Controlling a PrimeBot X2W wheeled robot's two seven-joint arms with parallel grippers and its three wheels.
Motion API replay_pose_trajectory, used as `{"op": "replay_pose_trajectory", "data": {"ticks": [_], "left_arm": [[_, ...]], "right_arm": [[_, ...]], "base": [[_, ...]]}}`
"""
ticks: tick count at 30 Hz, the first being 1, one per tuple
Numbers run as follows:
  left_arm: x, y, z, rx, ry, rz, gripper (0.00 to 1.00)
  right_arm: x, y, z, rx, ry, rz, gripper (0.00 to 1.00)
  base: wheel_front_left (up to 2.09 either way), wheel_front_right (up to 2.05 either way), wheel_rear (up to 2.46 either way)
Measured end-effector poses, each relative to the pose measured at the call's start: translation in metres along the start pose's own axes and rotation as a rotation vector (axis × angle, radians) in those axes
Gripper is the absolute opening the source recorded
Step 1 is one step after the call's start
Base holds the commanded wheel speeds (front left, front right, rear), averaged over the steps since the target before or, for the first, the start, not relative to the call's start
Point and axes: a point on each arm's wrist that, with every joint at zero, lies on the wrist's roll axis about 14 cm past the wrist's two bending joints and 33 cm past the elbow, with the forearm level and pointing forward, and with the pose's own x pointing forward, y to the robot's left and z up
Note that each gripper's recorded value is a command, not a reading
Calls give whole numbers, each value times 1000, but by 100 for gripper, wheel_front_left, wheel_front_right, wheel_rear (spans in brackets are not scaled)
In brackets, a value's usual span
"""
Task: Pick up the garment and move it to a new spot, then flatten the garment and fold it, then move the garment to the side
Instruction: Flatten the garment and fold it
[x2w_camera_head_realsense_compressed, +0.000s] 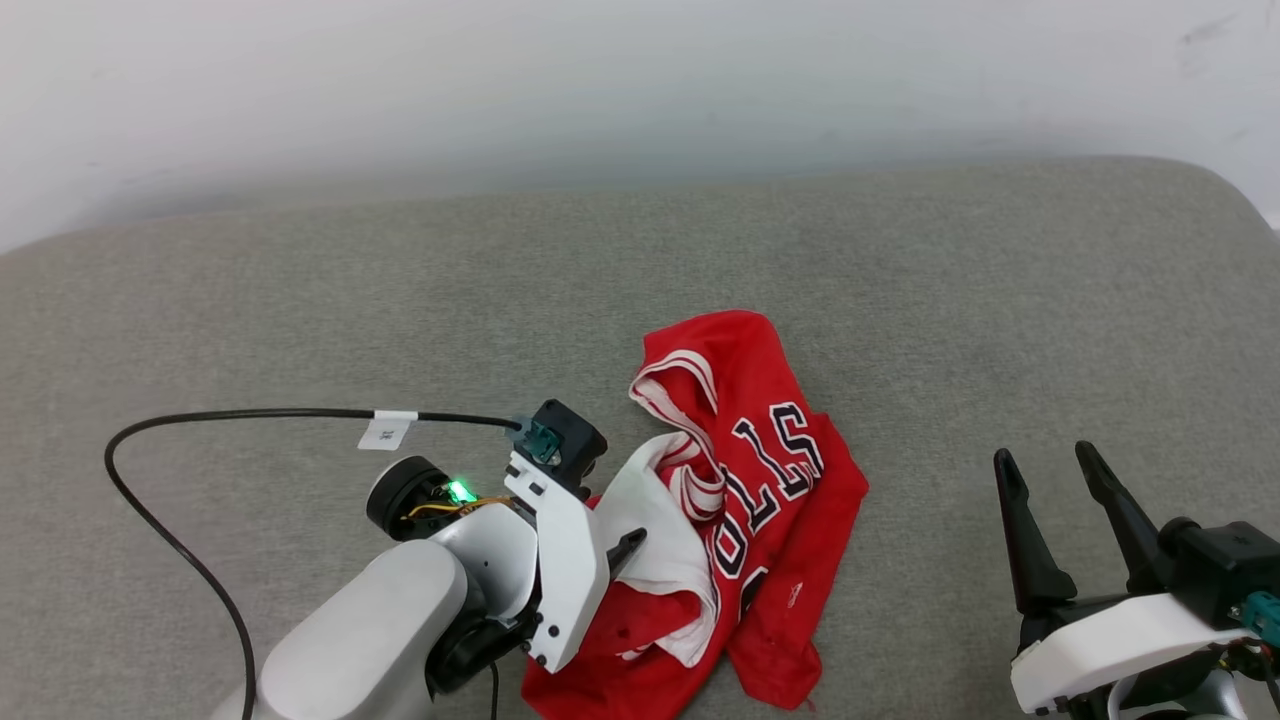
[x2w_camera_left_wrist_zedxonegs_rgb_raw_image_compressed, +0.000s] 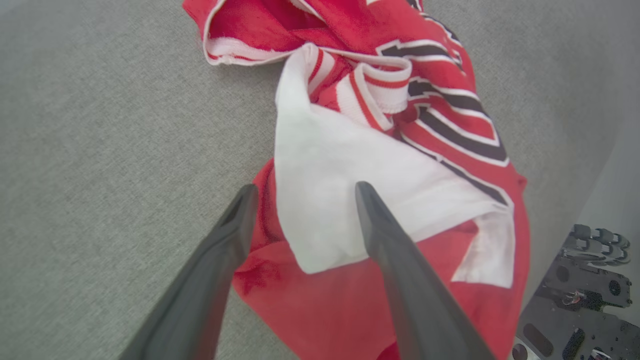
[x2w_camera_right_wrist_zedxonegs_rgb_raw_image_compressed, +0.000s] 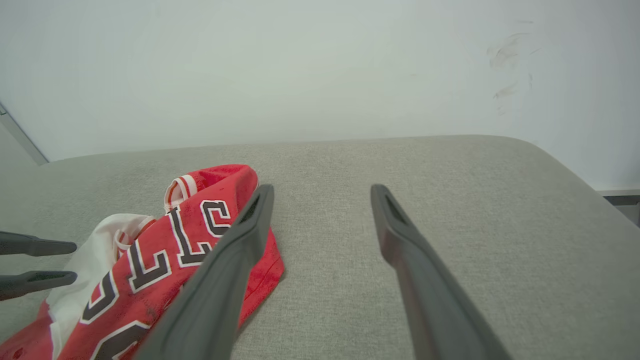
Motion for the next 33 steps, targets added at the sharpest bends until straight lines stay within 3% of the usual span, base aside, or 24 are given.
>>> {"op": "replay_pose_trajectory", "data": {"ticks": [3,4,5,7,14,19,25,29,33], "left_arm": [[8,-4,-7,-9,46,-32,100],[10,-5,-10,-15,61,-41,91],[11,-6,-12,-18,68,-49,46],[14,-8,-11,-38,64,-67,0],[3,13,20,-13,-84,14,0],[-28,50,37,-103,-225,165,0],[-72,104,-13,-293,-216,408,0],[-82,110,-64,-460,-168,471,0],[-79,108,-99,-559,-117,495,0]], "right_arm": [[-2,-6,-6,8,12,-20,100],[-2,-8,-7,9,16,-24,100],[-2,-9,-8,10,17,-28,100],[-2,-10,-9,11,18,-32,100],[1,-10,-10,17,20,-30,100],[3,-7,-7,17,10,-18,100],[8,4,-5,11,5,16,100],[9,10,-6,9,9,33,100],[9,12,-7,6,17,40,100]], "base": [[0,0,0],[0,0,0],[0,0,0],[0,0,0],[0,0,0],[0,0,0],[0,0,0],[0,0,0],[0,0,0]]}}
